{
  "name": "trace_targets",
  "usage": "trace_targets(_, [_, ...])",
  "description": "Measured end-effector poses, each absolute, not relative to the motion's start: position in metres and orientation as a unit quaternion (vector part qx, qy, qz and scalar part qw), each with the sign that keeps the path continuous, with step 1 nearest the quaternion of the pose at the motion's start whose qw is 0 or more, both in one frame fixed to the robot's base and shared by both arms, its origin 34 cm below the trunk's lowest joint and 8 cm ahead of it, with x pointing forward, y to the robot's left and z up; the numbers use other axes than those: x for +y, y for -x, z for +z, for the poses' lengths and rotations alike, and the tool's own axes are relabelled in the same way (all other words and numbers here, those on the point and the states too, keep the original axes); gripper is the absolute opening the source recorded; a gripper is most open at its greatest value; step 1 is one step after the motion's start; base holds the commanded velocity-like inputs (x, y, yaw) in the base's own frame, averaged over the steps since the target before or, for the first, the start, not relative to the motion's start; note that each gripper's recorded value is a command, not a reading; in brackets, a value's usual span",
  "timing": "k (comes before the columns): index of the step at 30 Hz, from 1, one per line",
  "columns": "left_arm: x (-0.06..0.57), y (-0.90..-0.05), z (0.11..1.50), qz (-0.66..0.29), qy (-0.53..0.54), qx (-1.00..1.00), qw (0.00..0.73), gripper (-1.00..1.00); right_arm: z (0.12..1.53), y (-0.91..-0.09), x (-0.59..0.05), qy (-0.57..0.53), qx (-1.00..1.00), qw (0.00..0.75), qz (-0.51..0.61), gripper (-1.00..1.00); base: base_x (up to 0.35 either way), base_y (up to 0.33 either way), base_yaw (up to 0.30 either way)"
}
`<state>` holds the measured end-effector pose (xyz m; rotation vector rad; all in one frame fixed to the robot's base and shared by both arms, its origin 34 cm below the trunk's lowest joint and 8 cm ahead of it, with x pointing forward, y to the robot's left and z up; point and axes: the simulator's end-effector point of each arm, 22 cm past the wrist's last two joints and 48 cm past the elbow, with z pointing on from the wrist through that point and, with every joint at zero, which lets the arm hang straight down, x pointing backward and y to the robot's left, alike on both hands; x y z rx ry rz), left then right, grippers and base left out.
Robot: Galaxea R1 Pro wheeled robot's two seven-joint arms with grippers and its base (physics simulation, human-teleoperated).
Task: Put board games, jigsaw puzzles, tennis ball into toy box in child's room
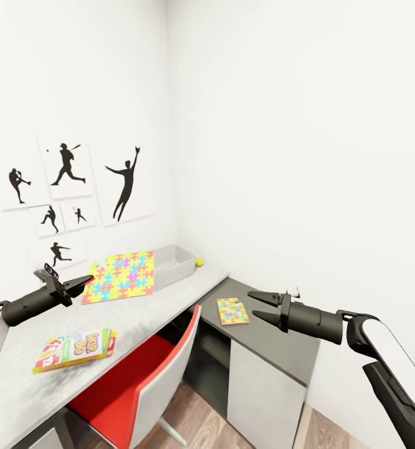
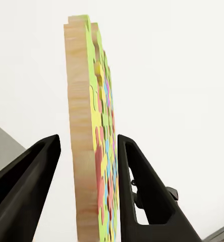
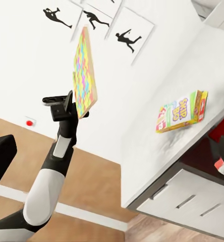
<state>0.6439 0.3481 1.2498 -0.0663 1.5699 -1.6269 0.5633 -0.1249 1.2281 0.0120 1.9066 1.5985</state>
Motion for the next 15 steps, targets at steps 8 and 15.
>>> trace_targets(8, [0.3481,-0.6441,1.2496,-0.651,0.027,0.628,0.426,-1.00,1.2279,-0.5634,-0.1247,-0.004,0.726,0.321,0.608,1.00,0.156,0.060,0.000])
trace_targets(15, [0.3482,-0.6437,1.2492,-0.651,0.027,0.628,0.426,-1.00,1.2277,-0.5634,-0.1246,-0.004,0.726,0.321,0.608,1.00,0.120,-0.103,0.040])
